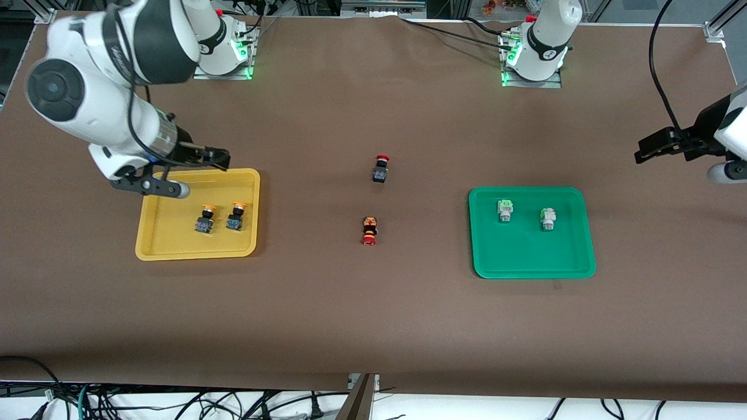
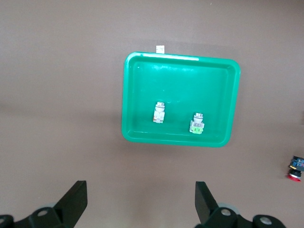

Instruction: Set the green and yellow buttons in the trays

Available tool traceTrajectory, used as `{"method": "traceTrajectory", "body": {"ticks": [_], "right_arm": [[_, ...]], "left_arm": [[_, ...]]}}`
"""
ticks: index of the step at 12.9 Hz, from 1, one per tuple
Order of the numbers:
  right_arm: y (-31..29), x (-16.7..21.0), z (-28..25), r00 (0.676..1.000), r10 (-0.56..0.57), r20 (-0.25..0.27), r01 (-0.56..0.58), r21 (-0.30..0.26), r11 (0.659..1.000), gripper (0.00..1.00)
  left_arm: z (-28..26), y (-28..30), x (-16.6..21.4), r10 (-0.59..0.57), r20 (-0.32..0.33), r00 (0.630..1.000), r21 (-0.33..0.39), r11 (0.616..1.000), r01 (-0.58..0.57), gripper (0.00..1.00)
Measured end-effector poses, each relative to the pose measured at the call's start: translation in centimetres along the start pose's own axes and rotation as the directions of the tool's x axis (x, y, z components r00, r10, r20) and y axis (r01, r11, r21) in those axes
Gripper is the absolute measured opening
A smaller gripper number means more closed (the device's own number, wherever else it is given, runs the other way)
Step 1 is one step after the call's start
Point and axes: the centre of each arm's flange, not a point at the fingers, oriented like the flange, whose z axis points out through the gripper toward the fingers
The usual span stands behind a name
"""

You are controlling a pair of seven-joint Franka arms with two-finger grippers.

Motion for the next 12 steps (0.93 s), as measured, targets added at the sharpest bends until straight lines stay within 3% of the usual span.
{"method": "traceTrajectory", "body": {"ticks": [7,12], "right_arm": [[7.1,-4.2,-7.7,0.997,-0.07,-0.03,0.072,0.053,0.996,0.99],[7.6,-4.2,-6.8,0.995,-0.098,-0.032,0.098,0.008,0.995,0.99]], "left_arm": [[1.1,0.2,0.8,-0.005,0.046,0.999,0.008,1.0,0.004,1.0],[1.2,0.6,1.3,0.0,0.055,0.999,0.011,1.0,-0.001,1.0]]}}
